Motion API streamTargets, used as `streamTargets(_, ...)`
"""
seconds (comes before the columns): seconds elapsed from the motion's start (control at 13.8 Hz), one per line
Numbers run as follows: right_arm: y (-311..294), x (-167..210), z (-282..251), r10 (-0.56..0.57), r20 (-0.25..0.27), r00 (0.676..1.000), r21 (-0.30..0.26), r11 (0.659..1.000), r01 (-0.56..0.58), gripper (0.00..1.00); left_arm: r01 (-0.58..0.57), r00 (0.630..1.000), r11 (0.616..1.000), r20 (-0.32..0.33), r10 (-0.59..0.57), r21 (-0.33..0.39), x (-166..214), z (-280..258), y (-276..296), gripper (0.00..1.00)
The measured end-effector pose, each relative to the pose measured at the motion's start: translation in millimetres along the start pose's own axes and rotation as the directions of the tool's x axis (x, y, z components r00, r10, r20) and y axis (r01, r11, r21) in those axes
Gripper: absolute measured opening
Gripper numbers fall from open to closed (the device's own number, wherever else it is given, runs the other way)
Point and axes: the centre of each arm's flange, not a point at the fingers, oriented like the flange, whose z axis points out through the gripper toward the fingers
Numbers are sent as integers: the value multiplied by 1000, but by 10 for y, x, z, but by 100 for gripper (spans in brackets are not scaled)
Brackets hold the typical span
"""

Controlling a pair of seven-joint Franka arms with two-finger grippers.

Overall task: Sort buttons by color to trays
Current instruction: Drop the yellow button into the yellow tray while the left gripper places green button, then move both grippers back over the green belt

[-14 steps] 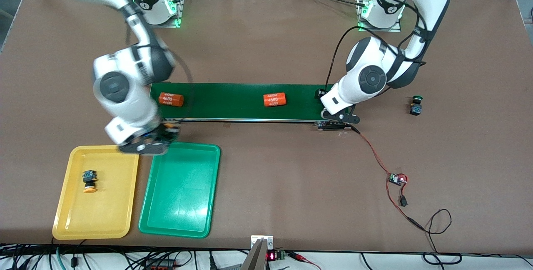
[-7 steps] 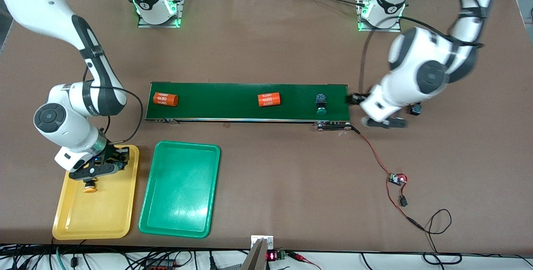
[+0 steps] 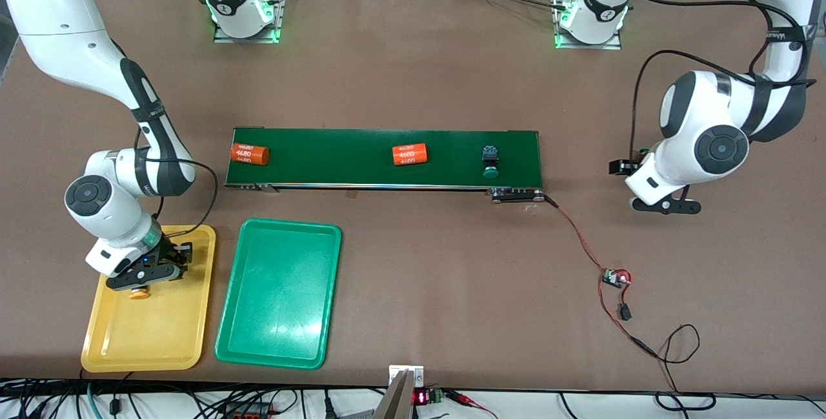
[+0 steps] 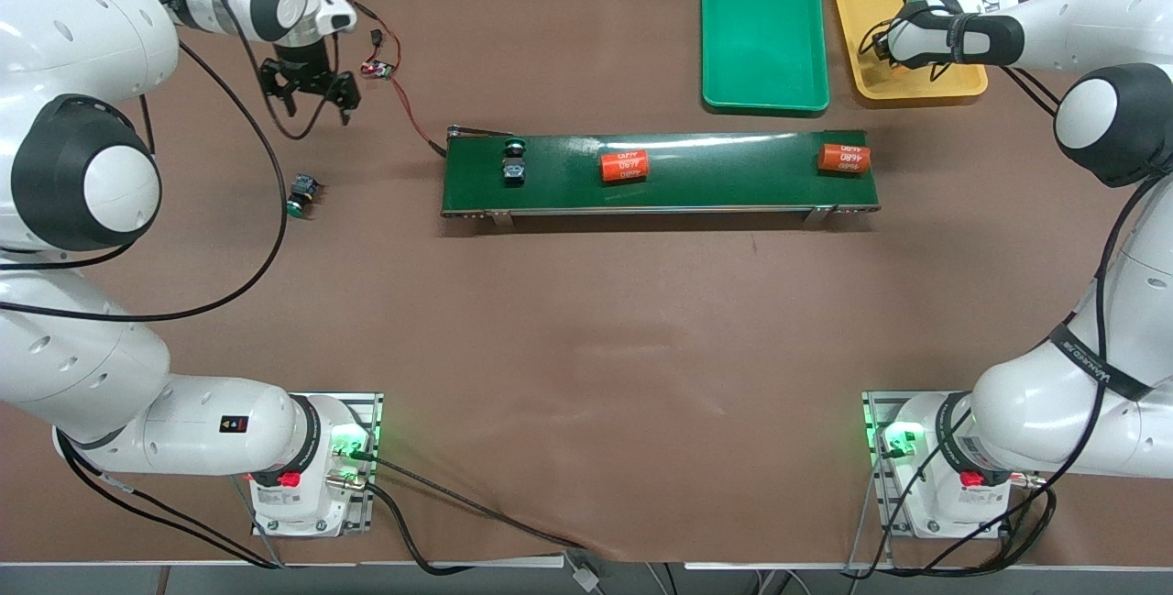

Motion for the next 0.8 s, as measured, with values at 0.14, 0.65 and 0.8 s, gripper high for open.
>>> streamTargets(0.14,0,9,-7,0,-3,1000,-1,1000,0,58,-26,999,1000,26,25,11,-16,282,-126,100)
streamTargets(0.65,-117,137,-694,65,-5,998,-2,998,-65,100,-105,994,994,-37,105,8,-109,1412,-403,100)
streamTargets(0.8,-403,139,-1173,126,65,990,36,991,-128,100,-118,993,993,-25,118,1,-163,1587,-341,100)
